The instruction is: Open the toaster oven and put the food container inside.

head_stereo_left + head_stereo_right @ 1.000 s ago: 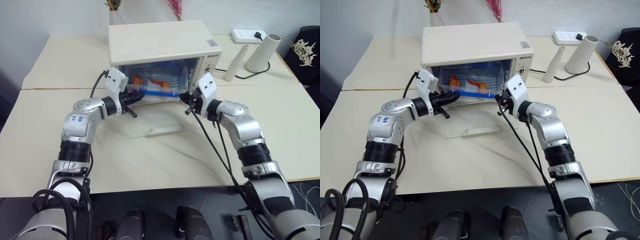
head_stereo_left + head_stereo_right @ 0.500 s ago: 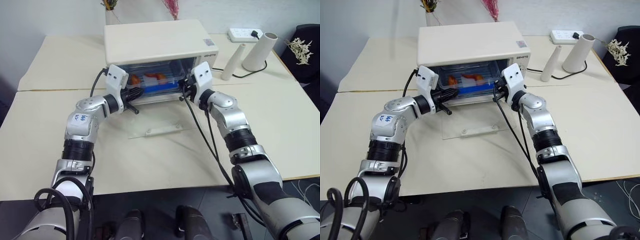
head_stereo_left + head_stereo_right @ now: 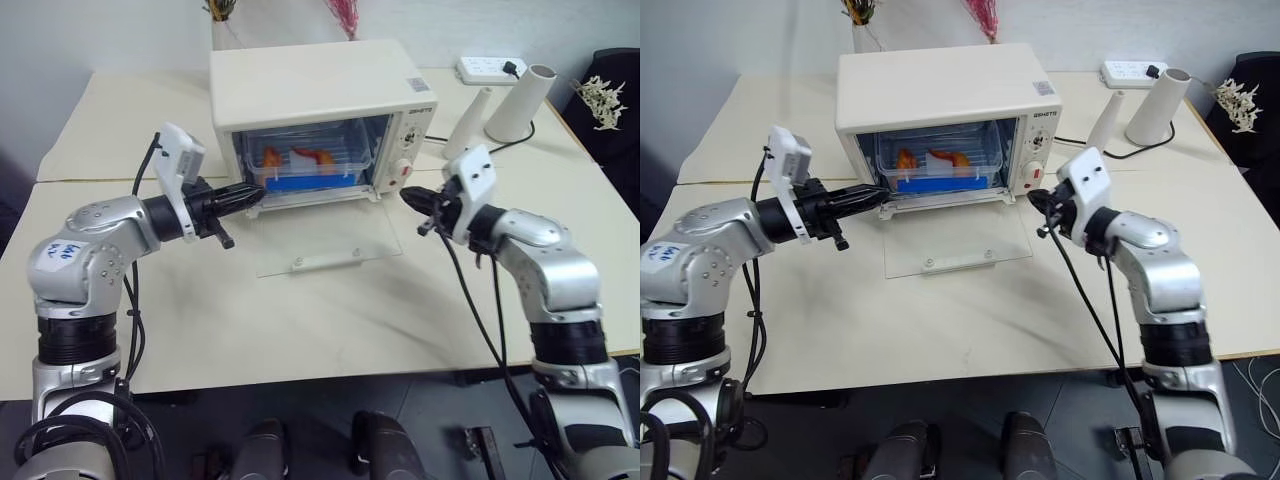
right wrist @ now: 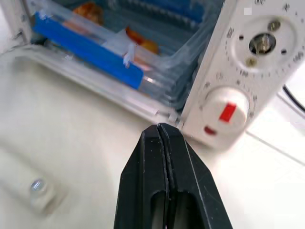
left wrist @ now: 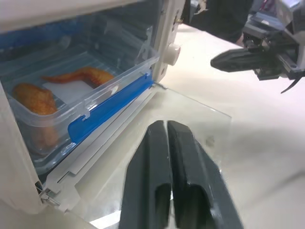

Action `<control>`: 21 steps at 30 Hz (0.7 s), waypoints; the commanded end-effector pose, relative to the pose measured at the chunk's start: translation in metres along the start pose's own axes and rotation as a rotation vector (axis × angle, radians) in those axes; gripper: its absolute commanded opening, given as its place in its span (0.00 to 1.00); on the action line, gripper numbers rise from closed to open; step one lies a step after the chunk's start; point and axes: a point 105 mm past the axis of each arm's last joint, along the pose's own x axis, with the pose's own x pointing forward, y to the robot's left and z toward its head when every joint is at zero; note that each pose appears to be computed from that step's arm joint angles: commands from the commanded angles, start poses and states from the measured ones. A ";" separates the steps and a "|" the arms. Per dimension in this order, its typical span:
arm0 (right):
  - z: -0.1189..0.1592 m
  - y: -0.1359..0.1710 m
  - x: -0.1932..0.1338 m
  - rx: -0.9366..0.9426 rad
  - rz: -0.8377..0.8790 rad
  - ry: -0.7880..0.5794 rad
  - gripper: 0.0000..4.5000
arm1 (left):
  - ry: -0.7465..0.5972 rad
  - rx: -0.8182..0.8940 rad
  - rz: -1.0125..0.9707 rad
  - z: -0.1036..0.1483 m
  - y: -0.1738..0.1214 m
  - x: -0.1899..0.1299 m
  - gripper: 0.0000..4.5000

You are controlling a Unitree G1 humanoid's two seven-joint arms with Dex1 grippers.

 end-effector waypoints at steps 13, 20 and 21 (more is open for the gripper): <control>-0.072 0.058 -0.041 0.175 0.013 0.164 0.00 | 0.116 0.156 -0.249 0.051 -0.041 -0.068 1.00; -0.091 0.042 -0.012 0.214 -0.109 0.139 0.00 | 0.132 0.214 -0.236 0.055 -0.043 -0.069 1.00; -0.092 0.039 -0.008 0.211 -0.123 0.135 0.00 | 0.126 0.214 -0.220 0.056 -0.040 -0.068 1.00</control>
